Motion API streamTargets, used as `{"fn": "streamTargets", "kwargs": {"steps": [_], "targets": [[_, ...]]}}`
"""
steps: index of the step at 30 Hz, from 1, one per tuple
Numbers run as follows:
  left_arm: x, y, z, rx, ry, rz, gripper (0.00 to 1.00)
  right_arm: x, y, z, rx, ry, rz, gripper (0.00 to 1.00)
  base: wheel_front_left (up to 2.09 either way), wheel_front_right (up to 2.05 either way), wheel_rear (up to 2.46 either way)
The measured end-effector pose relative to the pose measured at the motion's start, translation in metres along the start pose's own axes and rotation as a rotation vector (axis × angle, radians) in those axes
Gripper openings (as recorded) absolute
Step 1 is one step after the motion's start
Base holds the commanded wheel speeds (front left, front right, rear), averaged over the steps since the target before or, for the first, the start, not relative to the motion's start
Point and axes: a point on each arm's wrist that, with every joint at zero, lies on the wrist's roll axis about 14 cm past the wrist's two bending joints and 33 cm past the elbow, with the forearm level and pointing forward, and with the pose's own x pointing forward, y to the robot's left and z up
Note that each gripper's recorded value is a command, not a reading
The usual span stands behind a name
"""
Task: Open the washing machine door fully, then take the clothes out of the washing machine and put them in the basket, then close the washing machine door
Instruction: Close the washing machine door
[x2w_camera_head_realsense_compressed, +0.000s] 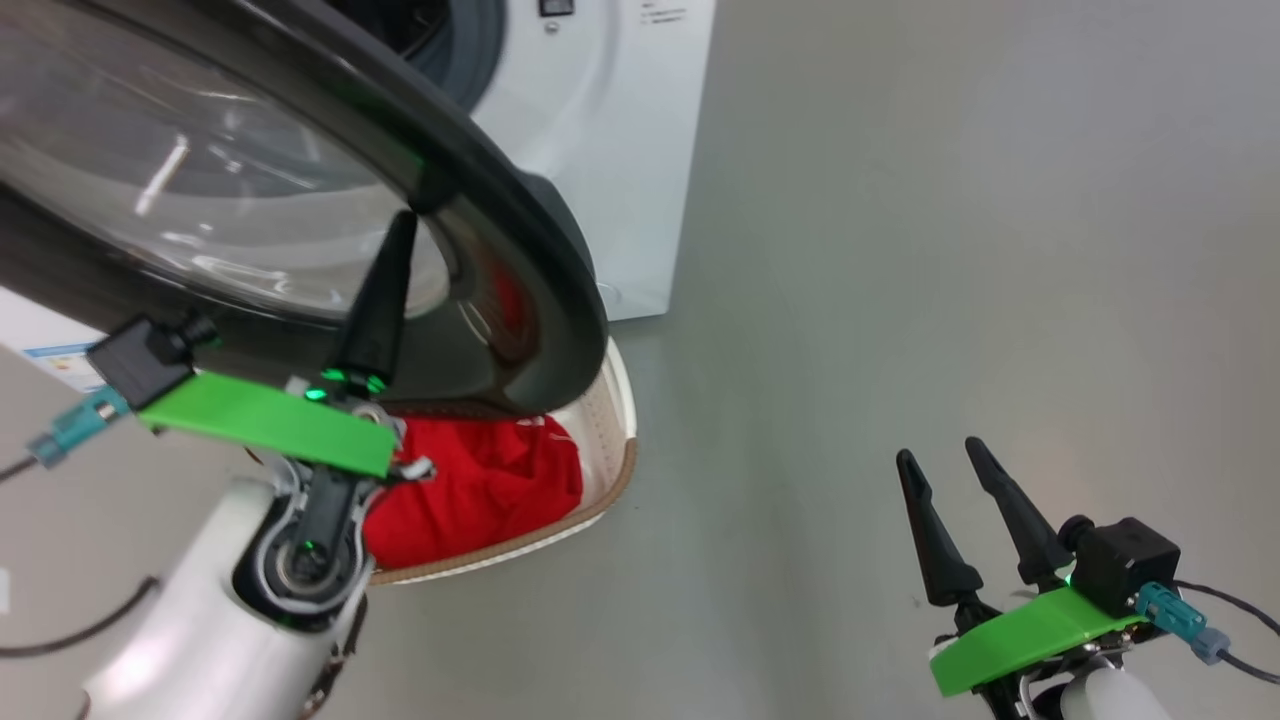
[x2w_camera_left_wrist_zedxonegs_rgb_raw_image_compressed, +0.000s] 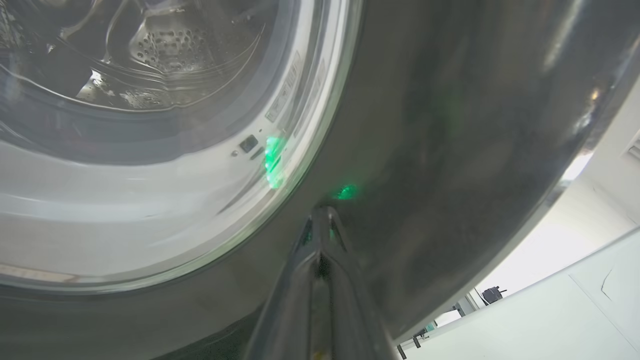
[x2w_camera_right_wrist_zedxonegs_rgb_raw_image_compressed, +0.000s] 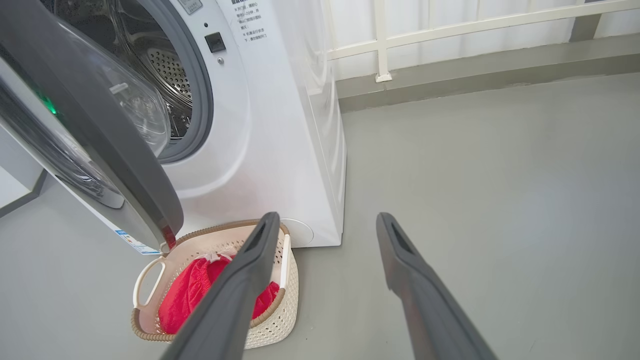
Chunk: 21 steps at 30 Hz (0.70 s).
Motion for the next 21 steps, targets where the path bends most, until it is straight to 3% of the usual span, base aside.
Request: {"fn": "streamTargets", "kwargs": {"steps": [21], "targets": [[0.063,0.008,0.002,0.013,-0.021,-0.019,0.0,-0.015,-0.04,0.012,0.027,-0.033,-0.135,1.0,0.0,0.0,0.0]]}}
